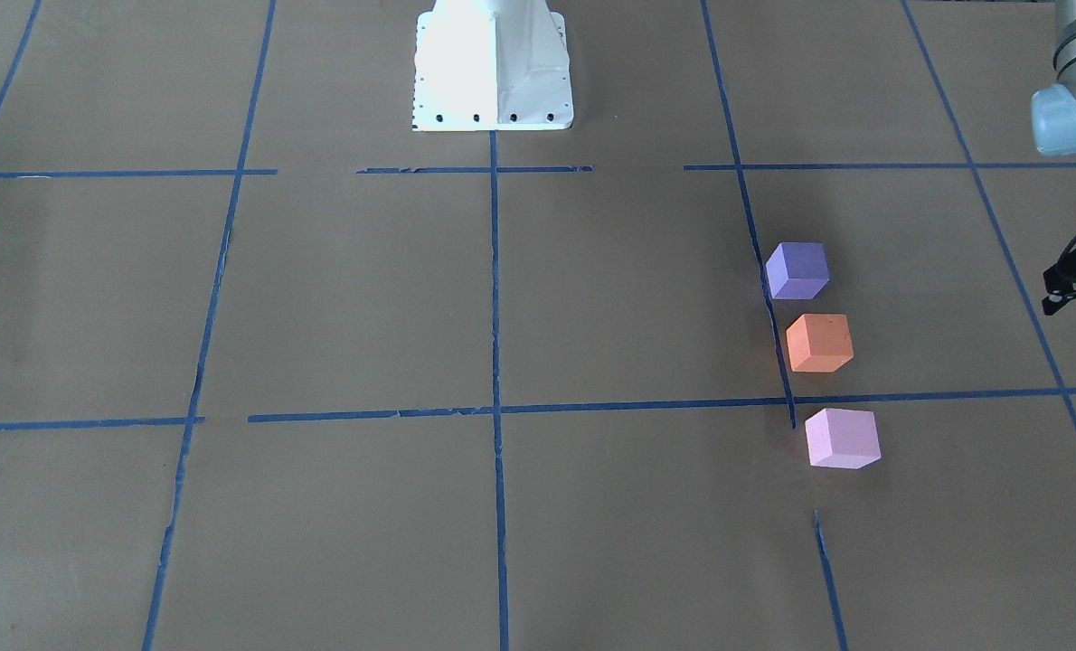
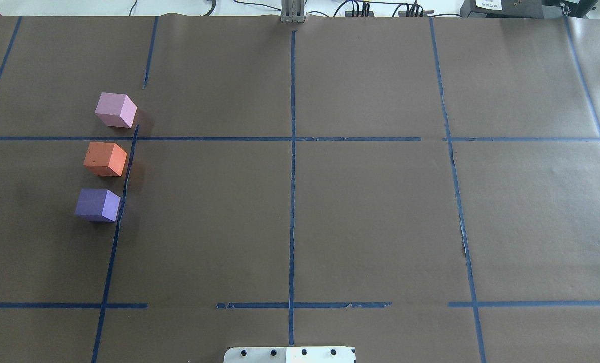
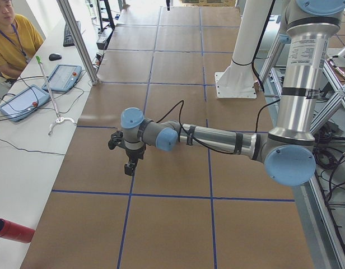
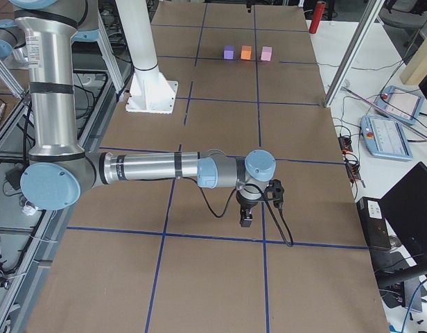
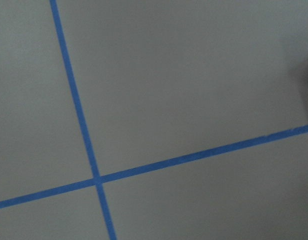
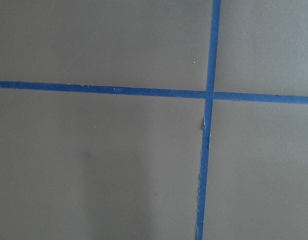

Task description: Arrange blocks in a line

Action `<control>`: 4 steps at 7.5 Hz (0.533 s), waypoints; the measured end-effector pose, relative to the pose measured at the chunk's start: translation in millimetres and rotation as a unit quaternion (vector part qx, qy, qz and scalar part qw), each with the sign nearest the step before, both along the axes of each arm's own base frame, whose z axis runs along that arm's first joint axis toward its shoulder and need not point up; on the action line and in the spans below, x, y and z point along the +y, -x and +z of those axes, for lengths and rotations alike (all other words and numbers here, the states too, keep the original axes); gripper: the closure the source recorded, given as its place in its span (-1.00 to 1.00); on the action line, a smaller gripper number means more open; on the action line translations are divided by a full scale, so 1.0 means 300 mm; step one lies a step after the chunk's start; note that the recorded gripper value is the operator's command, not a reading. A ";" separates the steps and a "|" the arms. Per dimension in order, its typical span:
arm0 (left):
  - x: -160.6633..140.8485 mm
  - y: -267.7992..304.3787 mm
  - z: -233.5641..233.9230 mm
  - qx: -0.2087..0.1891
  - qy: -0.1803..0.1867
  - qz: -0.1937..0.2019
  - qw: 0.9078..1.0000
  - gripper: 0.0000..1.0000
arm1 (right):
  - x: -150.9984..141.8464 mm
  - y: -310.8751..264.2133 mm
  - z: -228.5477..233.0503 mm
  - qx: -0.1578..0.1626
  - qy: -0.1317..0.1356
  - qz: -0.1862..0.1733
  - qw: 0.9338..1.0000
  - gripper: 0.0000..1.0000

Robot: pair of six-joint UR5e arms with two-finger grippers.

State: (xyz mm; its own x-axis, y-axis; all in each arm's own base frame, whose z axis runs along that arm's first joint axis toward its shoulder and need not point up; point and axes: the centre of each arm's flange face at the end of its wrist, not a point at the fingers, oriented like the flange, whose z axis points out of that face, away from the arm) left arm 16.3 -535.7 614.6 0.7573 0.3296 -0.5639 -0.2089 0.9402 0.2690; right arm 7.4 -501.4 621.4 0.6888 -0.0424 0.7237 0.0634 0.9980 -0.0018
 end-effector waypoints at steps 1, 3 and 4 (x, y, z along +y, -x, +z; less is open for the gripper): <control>0.025 0.113 0.056 -0.008 0.011 0.000 1.000 -1.00 | 0.000 0.000 0.000 0.000 0.000 0.000 1.000 -1.00; 0.046 0.226 0.089 -0.007 0.042 -0.017 0.999 -1.00 | 0.000 0.000 0.000 0.000 0.000 0.000 1.000 -1.00; 0.048 0.235 0.087 0.003 0.053 -0.027 0.998 -1.00 | 0.000 0.000 0.000 0.000 0.000 0.000 1.000 -1.00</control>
